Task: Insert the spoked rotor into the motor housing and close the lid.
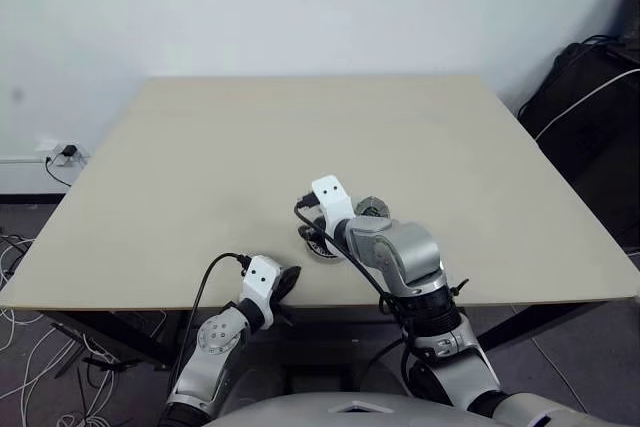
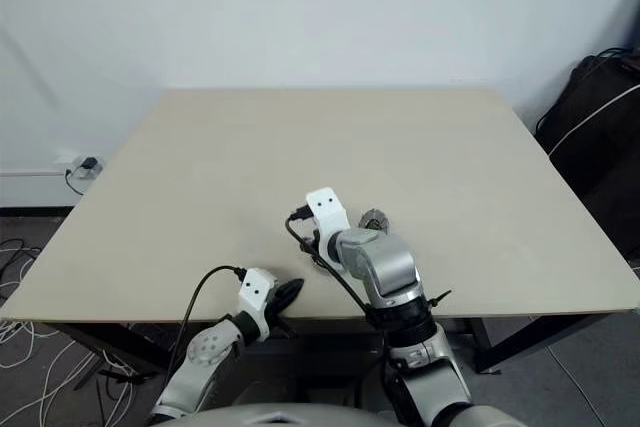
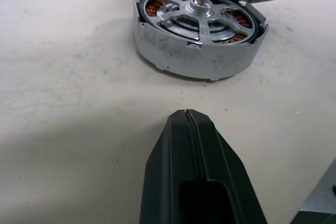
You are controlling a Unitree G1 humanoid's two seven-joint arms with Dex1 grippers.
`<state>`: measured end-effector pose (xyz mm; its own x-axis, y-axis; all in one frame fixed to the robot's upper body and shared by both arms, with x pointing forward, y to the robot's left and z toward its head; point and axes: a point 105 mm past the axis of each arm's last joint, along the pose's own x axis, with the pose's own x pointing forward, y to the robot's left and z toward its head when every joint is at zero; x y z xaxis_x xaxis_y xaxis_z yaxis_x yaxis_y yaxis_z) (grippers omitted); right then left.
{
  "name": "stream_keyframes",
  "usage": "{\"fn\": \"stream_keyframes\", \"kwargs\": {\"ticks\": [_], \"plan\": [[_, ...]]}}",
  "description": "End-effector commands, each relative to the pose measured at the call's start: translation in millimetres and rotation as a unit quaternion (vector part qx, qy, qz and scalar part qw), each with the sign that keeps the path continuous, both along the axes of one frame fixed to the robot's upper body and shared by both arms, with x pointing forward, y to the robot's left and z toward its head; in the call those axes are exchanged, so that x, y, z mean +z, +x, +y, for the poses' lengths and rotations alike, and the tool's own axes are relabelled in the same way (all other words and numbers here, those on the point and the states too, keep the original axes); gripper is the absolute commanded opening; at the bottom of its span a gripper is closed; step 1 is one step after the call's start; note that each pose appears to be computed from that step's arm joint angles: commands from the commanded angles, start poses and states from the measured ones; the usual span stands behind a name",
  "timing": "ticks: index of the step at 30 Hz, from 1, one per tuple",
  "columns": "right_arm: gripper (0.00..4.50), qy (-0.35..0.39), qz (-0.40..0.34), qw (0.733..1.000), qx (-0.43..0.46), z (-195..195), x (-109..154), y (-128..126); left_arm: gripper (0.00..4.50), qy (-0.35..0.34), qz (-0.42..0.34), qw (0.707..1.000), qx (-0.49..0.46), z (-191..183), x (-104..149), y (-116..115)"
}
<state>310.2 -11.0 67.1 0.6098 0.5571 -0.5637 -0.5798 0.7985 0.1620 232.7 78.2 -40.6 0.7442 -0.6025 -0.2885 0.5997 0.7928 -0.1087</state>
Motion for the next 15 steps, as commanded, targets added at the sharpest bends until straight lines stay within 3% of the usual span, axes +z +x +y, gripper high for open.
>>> {"fn": "stream_keyframes", "kwargs": {"ticks": [1, 3, 7, 10, 15], "plan": [[1.72, 0.035, -0.153, 0.988, -0.008, -2.5, 54.5, 17.5, 0.00, -0.009, -0.014, 1.000, -0.005, -1.3, 5.1, 2.9], [1.72, 0.034, -0.213, 0.976, -0.032, -13.0, 71.8, 24.6, 0.00, -0.009, -0.013, 1.000, -0.007, -2.3, 4.9, 3.7], [0.88, -0.060, -0.325, 0.933, -0.144, -71.6, 93.1, 44.1, 0.00, -0.008, -0.013, 1.000, -0.015, -6.5, 5.3, 6.2], [0.05, -0.141, -0.337, 0.905, -0.217, -119.5, 83.4, 49.9, 0.00, -0.008, -0.016, 1.000, -0.017, -8.2, 6.6, 7.7], [0.05, -0.224, -0.302, 0.878, -0.295, -181.4, 59.5, 39.2, 0.00, -0.005, -0.025, 1.000, -0.016, -7.6, 10.1, 7.5]]}}
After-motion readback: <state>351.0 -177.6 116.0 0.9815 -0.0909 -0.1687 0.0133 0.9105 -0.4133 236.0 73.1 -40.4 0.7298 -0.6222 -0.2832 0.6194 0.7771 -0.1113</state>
